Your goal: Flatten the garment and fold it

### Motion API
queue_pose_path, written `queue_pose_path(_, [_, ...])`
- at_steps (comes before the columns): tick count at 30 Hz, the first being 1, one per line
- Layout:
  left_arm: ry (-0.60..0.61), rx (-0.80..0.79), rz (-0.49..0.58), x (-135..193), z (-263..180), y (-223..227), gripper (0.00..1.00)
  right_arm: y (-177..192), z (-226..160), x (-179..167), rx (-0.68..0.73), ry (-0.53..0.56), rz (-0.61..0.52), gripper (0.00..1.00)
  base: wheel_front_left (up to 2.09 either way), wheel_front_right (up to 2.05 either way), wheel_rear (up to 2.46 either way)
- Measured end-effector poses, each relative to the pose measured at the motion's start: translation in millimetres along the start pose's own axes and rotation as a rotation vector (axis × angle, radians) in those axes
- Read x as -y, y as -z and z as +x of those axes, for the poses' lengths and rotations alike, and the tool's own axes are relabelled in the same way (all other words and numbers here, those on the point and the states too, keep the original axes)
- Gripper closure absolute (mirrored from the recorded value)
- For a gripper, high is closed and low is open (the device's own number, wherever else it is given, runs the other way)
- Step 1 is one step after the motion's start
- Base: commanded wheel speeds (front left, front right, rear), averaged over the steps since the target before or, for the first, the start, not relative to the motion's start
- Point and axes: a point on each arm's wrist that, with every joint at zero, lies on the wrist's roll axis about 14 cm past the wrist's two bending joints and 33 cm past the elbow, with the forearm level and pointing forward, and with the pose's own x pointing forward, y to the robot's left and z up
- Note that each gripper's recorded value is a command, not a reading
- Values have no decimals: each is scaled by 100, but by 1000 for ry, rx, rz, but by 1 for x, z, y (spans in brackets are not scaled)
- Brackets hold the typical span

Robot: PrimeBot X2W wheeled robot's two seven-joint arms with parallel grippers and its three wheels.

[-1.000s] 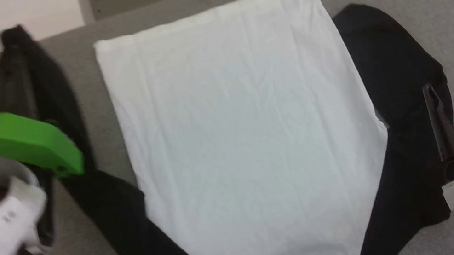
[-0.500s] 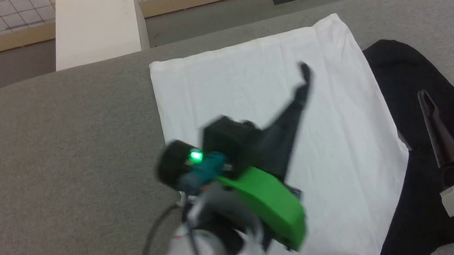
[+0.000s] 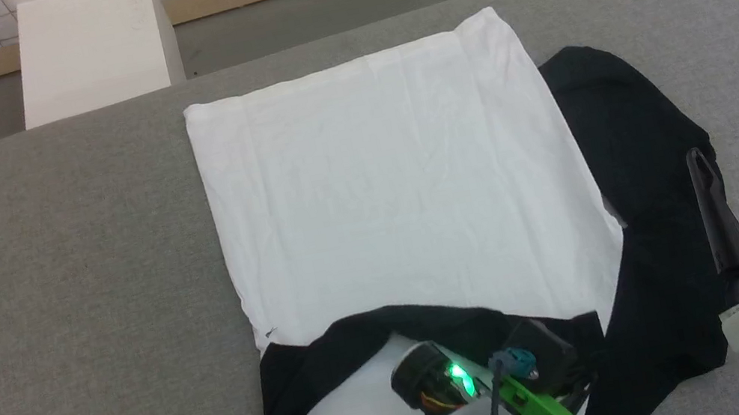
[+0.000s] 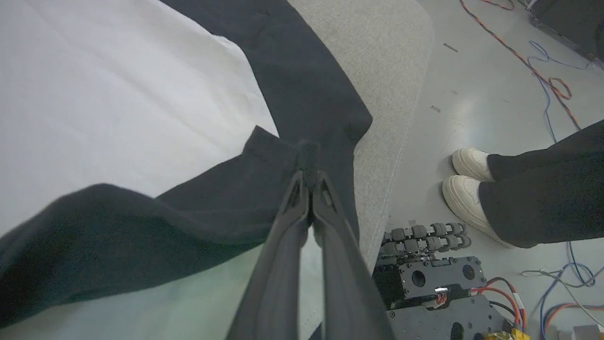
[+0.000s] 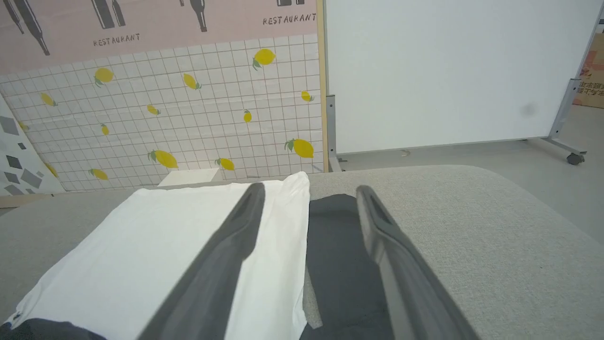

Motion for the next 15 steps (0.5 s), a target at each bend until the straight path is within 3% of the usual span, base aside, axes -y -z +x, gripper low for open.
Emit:
queue_pose_path(5, [23, -90, -32, 2, 6, 31, 100, 5, 0, 3, -15, 10, -2, 0, 0, 0, 0])
queue_pose_path(6, [20, -106, -37, 2, 6, 37, 58, 6, 0, 2, -18, 9, -2, 0, 0, 0, 0])
queue_pose_path(7, [18, -114, -39, 1, 6, 40, 0, 7, 0, 1, -20, 5, 0, 0, 0, 0, 0])
queue_pose_path(11, [16, -55, -123, -3, 5, 28, 0, 8, 1, -2, -24, -3, 5, 0, 0, 0, 0])
queue_pose_path(15, [-15, 144, -202, -14, -3, -22, 0, 7, 4, -3, -18, -9, 5, 0, 0, 0, 0])
